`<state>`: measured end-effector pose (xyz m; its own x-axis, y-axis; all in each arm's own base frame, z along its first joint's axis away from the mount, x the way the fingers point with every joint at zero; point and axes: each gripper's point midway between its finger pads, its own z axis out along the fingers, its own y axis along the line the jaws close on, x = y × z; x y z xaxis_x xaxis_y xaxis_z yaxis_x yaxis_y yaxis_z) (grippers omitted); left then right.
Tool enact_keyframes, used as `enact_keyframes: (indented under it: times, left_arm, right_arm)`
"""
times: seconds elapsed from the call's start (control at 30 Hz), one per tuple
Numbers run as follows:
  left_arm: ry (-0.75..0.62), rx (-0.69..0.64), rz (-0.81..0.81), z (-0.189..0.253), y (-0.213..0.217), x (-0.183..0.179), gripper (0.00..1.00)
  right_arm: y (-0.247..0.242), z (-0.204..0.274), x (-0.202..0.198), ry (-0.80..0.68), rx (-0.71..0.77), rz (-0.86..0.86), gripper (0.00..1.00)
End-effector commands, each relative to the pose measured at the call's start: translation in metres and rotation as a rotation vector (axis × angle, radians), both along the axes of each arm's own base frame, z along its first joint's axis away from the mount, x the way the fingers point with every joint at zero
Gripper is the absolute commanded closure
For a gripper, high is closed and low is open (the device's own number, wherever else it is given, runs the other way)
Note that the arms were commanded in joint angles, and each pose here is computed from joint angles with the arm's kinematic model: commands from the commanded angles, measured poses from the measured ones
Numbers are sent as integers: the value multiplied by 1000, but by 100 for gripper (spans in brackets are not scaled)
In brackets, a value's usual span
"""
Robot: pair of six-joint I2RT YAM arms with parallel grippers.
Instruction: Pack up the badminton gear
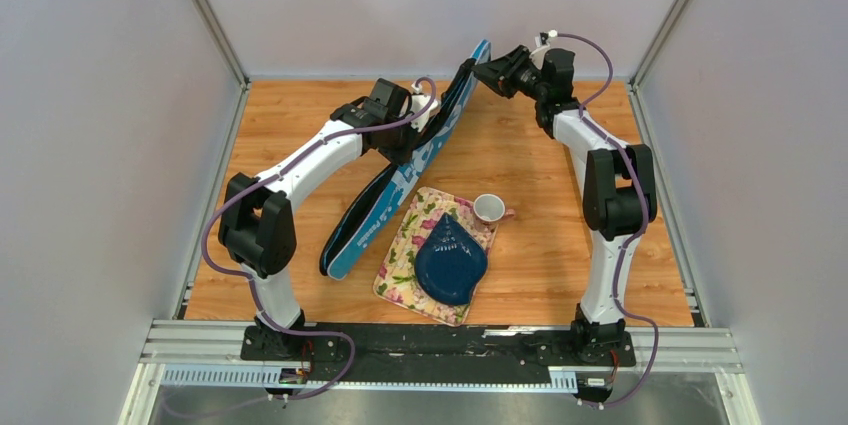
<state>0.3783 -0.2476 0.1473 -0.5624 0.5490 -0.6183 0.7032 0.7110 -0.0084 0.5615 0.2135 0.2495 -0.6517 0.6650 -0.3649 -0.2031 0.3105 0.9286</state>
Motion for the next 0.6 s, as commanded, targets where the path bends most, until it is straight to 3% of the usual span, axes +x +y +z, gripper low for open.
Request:
enact_keyframes:
  times: [0.0,0.1,0.37,0.57]
  left_arm:
    - [-59,-62,-14,27,-14,10,100]
    - [-59,-60,-12,27,-14,10,100]
    - [-59,-54,1,25,-12,12,100]
    - [-73,-41,41,25,-9,18,100]
  right_arm:
    - [6,29,-9,-70,21,22,71]
    - [7,31,-10,-72,21,27,72]
    - [10,37,-11,-90,23,45,100]
    - [13,48,-19,-125,25,64,100]
